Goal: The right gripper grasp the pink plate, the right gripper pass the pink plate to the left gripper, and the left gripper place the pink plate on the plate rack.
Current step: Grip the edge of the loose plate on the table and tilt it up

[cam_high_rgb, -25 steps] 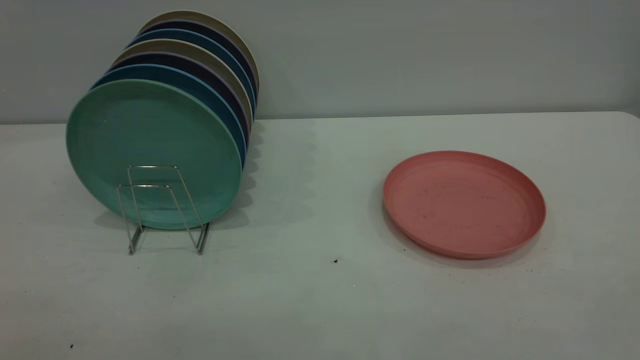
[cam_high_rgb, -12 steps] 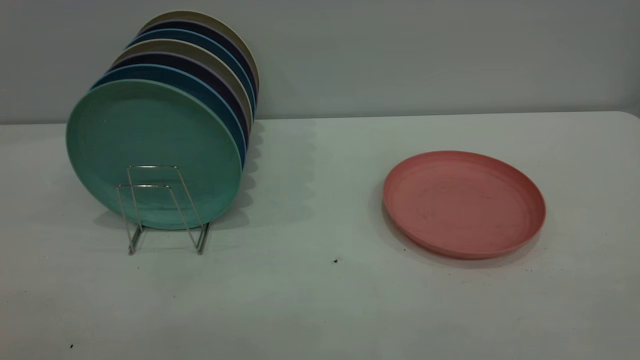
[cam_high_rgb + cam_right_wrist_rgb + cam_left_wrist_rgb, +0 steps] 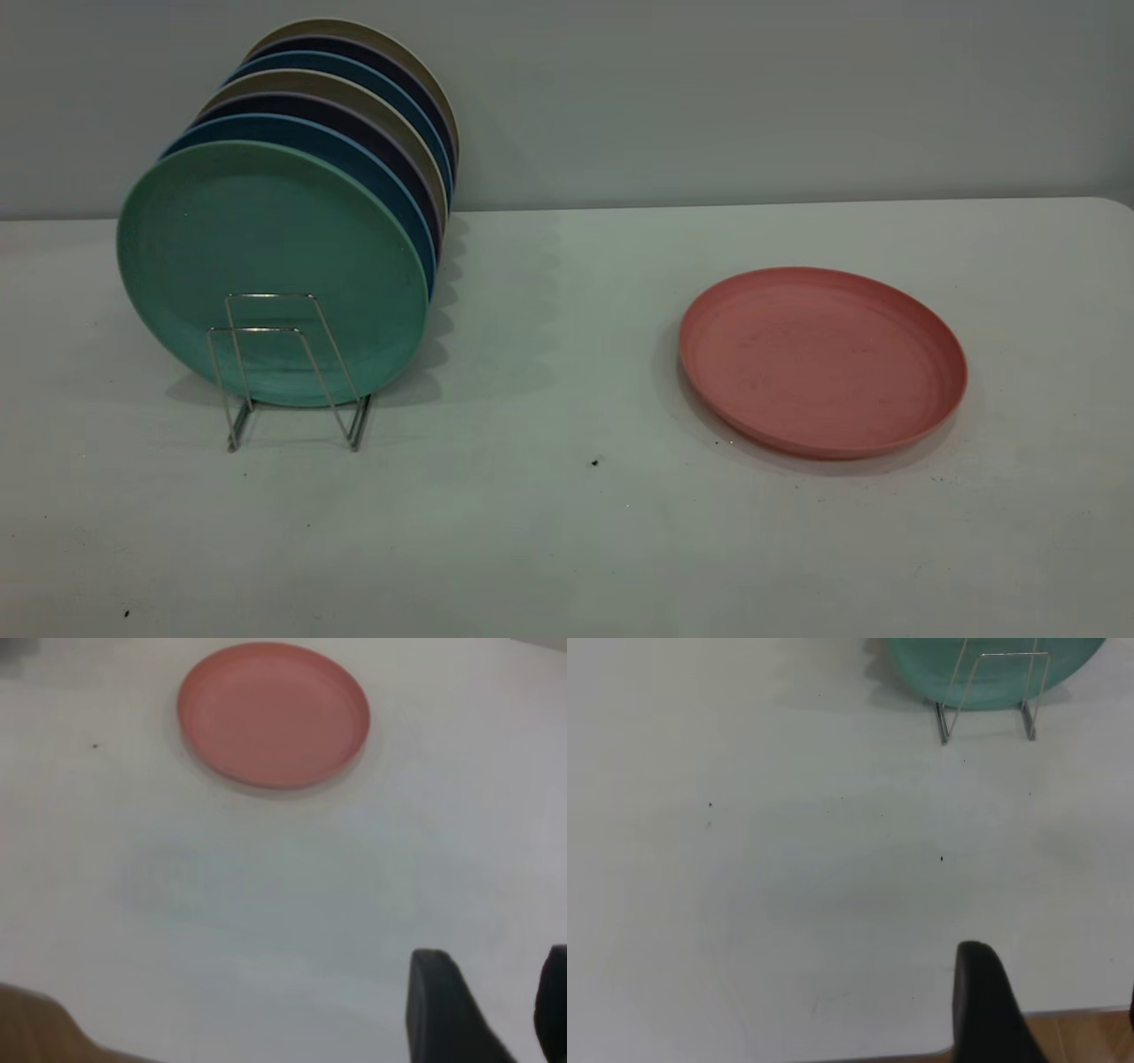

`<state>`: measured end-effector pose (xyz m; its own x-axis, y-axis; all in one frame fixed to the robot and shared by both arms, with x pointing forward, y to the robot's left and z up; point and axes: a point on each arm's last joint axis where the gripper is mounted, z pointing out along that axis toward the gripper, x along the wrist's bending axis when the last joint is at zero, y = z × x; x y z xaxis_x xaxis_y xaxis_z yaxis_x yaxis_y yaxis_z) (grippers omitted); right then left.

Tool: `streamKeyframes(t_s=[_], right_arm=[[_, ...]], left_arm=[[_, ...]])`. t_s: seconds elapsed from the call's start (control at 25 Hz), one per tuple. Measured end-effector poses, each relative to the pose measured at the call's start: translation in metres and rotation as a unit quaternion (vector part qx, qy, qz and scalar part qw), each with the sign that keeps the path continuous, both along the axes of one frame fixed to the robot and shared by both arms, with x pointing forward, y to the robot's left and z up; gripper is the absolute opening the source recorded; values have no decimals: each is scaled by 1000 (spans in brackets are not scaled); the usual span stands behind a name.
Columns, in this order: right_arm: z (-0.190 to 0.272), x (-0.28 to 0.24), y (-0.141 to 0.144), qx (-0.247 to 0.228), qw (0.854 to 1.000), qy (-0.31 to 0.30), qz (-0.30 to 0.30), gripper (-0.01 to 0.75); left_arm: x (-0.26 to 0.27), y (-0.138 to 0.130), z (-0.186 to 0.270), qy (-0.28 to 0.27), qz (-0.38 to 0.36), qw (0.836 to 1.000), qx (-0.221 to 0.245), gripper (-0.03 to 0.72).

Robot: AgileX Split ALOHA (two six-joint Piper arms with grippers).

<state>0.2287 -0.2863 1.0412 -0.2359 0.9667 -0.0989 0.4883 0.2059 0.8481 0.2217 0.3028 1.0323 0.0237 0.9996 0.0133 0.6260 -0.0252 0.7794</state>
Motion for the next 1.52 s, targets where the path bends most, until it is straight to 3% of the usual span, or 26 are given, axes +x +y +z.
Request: streamKeyframes(t_s=[0.96,1.28,1.52], right_arm=[[0,0,0,2,1000,0,1,278],[10,1,6,12,999,-13,34,278],[29,41,10,34,997,62,40,278]], left_arm=[[0,0,0,0,0,1000,0,420],[0,0,1,-3,-5,1000,6,420],[11,-1,13,-33,-18,999,14,420]])
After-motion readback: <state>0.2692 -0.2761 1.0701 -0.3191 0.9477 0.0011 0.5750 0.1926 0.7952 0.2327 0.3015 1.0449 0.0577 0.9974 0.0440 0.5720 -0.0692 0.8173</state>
